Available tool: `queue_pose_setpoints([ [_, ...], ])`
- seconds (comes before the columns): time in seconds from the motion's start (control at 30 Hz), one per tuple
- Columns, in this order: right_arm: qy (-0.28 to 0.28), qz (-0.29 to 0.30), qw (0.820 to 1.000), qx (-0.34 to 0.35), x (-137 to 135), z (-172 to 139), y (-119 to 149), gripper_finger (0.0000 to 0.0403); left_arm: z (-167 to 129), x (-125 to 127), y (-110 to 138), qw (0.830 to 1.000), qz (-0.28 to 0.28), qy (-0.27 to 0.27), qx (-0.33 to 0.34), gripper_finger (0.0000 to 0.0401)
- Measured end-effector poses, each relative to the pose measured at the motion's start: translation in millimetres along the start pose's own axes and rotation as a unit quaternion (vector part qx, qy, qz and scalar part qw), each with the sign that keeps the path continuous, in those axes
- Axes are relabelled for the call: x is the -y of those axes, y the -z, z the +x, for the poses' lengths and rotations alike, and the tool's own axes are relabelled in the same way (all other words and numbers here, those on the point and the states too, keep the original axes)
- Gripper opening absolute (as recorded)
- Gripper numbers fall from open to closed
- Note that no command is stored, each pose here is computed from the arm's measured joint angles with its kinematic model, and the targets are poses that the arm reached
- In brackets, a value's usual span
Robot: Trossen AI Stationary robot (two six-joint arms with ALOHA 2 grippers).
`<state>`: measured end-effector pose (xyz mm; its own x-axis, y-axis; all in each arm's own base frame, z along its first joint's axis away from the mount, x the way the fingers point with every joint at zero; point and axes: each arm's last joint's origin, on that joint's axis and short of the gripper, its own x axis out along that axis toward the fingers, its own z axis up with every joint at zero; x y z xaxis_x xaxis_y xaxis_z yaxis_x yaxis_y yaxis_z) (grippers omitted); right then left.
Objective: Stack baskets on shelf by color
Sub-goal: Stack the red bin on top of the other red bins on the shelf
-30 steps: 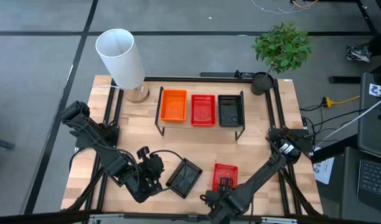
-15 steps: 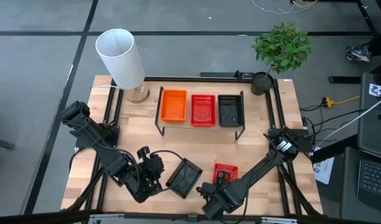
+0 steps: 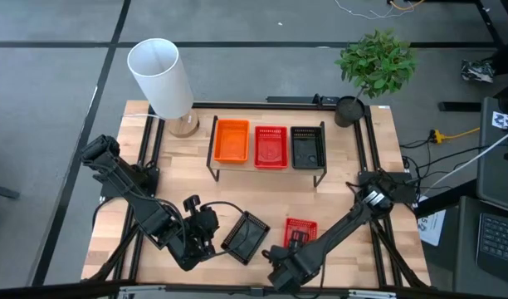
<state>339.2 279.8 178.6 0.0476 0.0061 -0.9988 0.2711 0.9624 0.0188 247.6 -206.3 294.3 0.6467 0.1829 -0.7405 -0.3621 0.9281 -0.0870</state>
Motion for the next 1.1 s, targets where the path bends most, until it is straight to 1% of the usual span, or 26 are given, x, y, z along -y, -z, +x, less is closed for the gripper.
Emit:
queue_pose_setpoints([
  [0.17, 0.011, 0.030, 0.999, 0.005, 0, 5, -1, 0.0263, 0, 0, 0, 1.000, 0.000, 0.000, 0.000, 0.0066],
  [0.3, 0.018, 0.048, 0.999, 0.013, 0, 5, -1, 0.0244, 0, 0, 0, 1.000, -0.001, 0.000, 0.000, 0.0066],
  [0.43, 0.019, 0.052, 0.998, 0.012, 1, 5, -1, 0.0206, 0, 0, 0, 1.000, 0.000, 0.000, 0.000, 0.0066],
  [0.6, 0.025, 0.052, 0.998, 0.009, 2, 5, 0, 0.0147, 0, 0, 0, 1.000, -0.002, 0.000, 0.000, 0.0066],
  [0.73, 0.032, 0.046, 0.998, -0.004, 4, 5, 2, 0.0090, 0, 0, 0, 1.000, -0.004, 0.000, 0.001, 0.0066],
  [0.83, 0.023, 0.034, 0.999, -0.024, 3, 5, 3, 0.0031, 0, 0, 0, 1.000, -0.004, -0.001, 0.002, 0.0066],
  [0.87, 0.023, 0.029, 0.999, -0.026, 3, 5, 3, 0.0016, 0, 0, 0, 1.000, -0.004, -0.002, 0.004, 0.0066],
  [1.0, 0.012, 0.018, 1.000, -0.020, 0, -6, 0, 0.0006, 0, 0, 0, 1.000, -0.006, -0.001, 0.005, 0.0066],
  [1.1, -0.011, -0.001, 1.000, -0.005, -6, -29, -5, 0.0005, 0, 0, -1, 1.000, -0.006, 0.000, 0.005, 0.0066],
])
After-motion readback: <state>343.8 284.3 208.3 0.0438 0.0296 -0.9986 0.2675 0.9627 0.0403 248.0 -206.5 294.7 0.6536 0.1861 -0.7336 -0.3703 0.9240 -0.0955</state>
